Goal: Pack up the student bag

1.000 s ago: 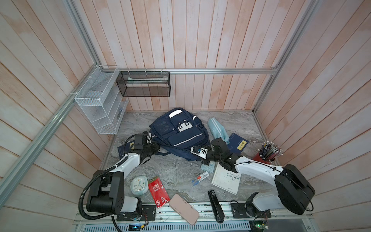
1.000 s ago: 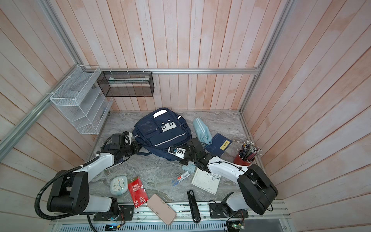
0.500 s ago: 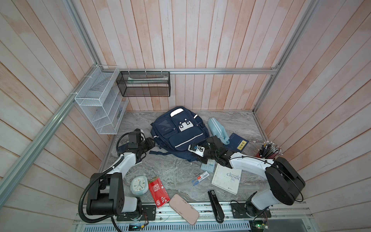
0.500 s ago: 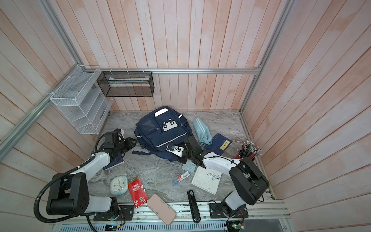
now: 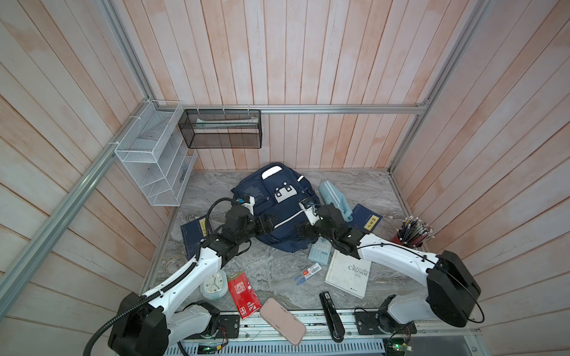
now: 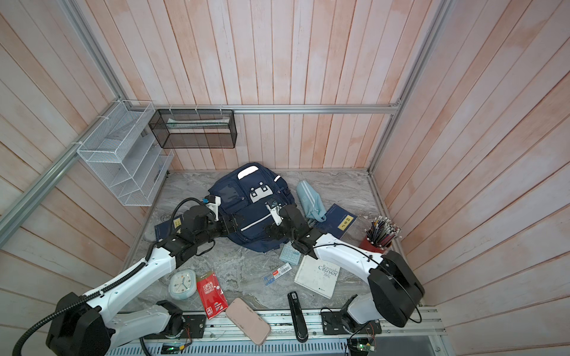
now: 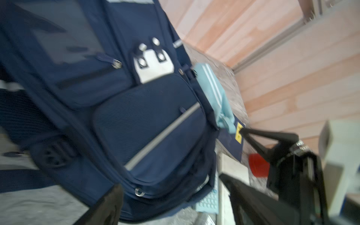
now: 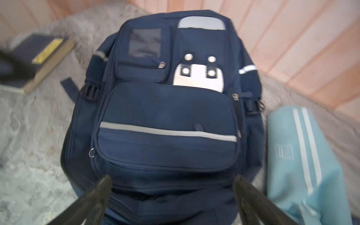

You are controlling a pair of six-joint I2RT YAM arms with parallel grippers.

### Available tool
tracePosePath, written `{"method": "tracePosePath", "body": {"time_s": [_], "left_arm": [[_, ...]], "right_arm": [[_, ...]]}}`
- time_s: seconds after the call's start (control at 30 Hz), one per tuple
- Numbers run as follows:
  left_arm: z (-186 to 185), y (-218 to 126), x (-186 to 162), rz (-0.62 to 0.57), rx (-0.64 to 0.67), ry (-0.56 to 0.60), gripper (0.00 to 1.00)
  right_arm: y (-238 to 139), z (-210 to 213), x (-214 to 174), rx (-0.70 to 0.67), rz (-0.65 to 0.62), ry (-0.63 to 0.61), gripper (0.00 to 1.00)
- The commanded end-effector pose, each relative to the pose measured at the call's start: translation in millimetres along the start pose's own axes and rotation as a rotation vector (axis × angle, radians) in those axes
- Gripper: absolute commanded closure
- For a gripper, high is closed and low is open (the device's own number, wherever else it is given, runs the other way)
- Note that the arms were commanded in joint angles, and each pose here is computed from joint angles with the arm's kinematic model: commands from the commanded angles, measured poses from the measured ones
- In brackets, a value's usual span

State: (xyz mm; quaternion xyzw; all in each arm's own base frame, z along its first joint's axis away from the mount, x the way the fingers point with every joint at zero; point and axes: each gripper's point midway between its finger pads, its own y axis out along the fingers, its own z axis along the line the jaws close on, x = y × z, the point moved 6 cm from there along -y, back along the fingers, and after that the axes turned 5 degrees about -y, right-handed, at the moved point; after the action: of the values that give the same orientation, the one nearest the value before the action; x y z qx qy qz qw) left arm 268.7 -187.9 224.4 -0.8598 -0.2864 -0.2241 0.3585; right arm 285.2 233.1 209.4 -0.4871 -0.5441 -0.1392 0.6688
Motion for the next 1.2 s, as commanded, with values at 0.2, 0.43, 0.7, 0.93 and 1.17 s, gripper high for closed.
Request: {"method": "tracePosePath", "body": {"time_s": [0.2, 0.43, 0.7, 0.93, 1.17], "left_arm": [[-47, 66, -25, 0.076, 0.166, 0.436, 0.27], [-45, 129, -30, 0.143, 0.216, 0.596, 0.43], [-85, 137, -38, 0.111, 0.162, 0.512, 0.33], [-152, 121, -76, 0.221, -0.077, 0.458, 0.43], [-157, 157, -133, 0.452, -0.265, 0.307, 0.62]], "right_arm": [[-48, -44, -50, -0.051, 0.069, 0.418, 0.02], [-59, -51, -98, -0.106, 0.23, 0.558, 0.2], [-97, -82, -177, -0.428, 0.399, 0.834, 0.03], [-97, -94, -209, -0.55, 0.506, 0.933, 0.02], [-98, -108, -221, -0.554, 0.502, 1.014, 0.02]]}}
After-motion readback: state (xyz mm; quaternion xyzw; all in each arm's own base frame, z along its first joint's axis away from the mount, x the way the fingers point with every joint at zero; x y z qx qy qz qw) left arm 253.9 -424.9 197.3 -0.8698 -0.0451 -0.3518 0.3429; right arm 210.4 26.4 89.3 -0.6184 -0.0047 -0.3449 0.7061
